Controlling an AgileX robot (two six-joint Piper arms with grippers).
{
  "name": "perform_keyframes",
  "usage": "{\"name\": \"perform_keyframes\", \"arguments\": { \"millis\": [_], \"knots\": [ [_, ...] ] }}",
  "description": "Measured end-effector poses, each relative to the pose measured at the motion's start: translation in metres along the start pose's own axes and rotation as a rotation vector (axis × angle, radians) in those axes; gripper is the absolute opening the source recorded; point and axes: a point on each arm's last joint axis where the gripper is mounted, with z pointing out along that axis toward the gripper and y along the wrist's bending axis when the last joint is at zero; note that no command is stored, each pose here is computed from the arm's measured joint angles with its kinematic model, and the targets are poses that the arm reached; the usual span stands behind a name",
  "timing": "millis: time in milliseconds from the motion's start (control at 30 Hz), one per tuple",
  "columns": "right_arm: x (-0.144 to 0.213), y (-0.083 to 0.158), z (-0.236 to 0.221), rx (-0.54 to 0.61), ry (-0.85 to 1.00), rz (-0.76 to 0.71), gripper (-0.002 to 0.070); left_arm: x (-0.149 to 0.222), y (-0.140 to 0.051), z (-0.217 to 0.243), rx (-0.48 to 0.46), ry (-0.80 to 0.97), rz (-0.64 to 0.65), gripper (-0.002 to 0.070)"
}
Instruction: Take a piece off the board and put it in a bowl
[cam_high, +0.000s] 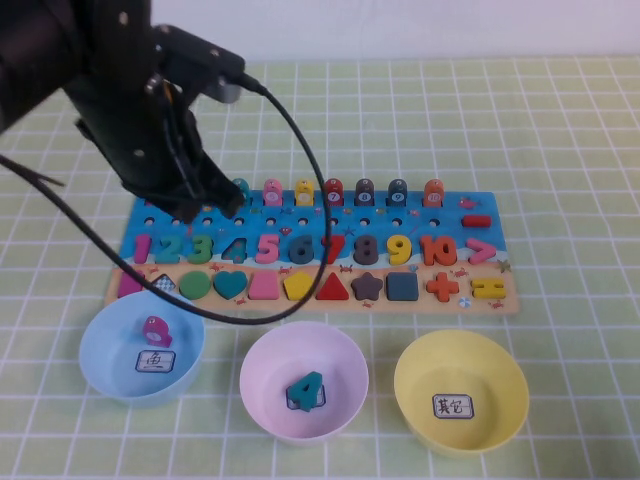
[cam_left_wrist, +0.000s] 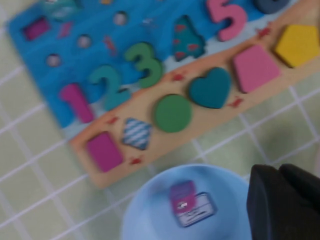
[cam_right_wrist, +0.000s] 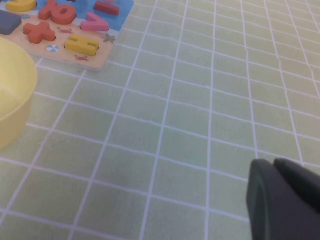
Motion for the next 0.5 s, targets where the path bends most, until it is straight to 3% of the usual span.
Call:
{"name": "perform_keyframes", "arguments": {
  "millis": [200,400,500],
  "knots": [
    [0.0,0.0,0.0,0.0,0.0,0.0,-0.0017,-0.007,-0.014,0.032,0.138,0.067,0.027,-0.0003],
    [0.0,0.0,0.0,0.0,0.0,0.0,-0.0017,-0.01,-0.018,0.058,0.178,0.12,0.08,0.0001],
    [0.0,0.0,0.0,0.0,0.0,0.0,-0.0017,-0.01,-0.019,0.069,0.185,0.144,0.098,0.0063]
  ]
}}
